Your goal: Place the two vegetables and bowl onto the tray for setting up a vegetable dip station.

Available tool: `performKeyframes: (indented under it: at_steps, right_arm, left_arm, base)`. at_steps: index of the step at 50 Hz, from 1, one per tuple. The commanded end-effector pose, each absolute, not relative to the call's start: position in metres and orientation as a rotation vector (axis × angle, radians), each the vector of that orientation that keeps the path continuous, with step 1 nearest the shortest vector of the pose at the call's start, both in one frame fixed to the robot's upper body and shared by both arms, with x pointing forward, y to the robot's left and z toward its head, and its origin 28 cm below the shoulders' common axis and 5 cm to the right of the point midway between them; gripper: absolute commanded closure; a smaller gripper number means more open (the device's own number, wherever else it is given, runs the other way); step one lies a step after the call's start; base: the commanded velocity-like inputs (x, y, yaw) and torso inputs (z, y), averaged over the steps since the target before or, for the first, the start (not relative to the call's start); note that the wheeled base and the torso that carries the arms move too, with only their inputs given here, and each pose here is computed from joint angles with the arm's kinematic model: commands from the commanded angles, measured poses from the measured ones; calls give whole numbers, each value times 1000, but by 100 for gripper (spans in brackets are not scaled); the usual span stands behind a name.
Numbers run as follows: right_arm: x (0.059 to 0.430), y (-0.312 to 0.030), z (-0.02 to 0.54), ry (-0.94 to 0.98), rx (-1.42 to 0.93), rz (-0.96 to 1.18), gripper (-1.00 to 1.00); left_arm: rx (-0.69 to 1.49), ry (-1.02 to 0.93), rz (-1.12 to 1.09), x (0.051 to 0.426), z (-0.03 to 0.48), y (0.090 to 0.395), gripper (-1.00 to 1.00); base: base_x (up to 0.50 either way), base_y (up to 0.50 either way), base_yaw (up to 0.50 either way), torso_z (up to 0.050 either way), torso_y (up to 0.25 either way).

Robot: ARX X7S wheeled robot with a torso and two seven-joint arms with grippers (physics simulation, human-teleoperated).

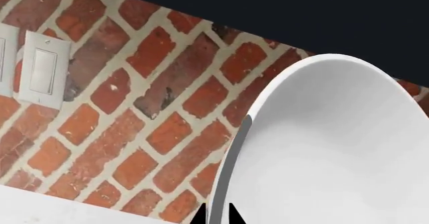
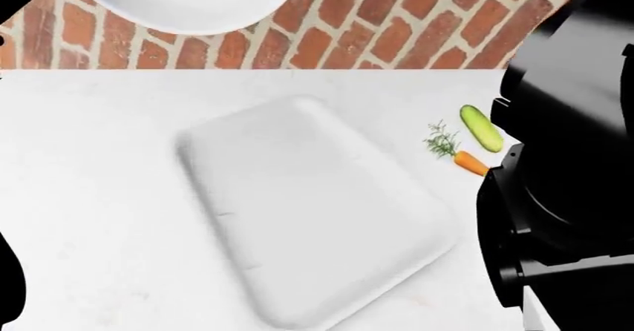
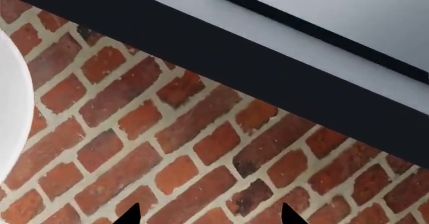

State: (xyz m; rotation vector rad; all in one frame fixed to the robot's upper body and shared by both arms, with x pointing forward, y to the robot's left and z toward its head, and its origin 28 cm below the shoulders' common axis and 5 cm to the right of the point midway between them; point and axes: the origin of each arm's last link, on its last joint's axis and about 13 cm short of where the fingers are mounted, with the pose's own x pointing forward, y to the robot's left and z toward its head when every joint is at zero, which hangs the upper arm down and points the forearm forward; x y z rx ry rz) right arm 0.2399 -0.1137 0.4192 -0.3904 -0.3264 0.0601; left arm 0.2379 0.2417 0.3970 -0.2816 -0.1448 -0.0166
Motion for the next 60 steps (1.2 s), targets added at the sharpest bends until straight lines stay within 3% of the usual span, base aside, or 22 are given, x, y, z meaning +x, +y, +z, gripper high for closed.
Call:
performKeyframes:
  at_steps: [1,9,22,34,60]
  right_arm:
    - [240,-114,420,-330,-390,53,-100]
    - [242,-116,418,-318,-402,34,-100]
    - [239,-118,422,-315,-406,17,-100]
    - [242,-119,417,-302,-409,13,-100]
    - [244,-116,416,-299,-418,25,-100]
  left_arm:
    - [-288,-151,-18,237,398,242,100]
    - [-299,-103,-49,236,393,239,100]
    - [-354,259,-81,228,370,235,100]
    - [-476,474,-8,231,350,236,100]
    - [-603,617,-51,238,332,226,100]
  base:
    - [500,-1,0,0,0]
    - [58,0,0,0,3]
    - [0,0,0,0,0]
    - [0,0,0,0,0]
    - [0,0,0,0,0]
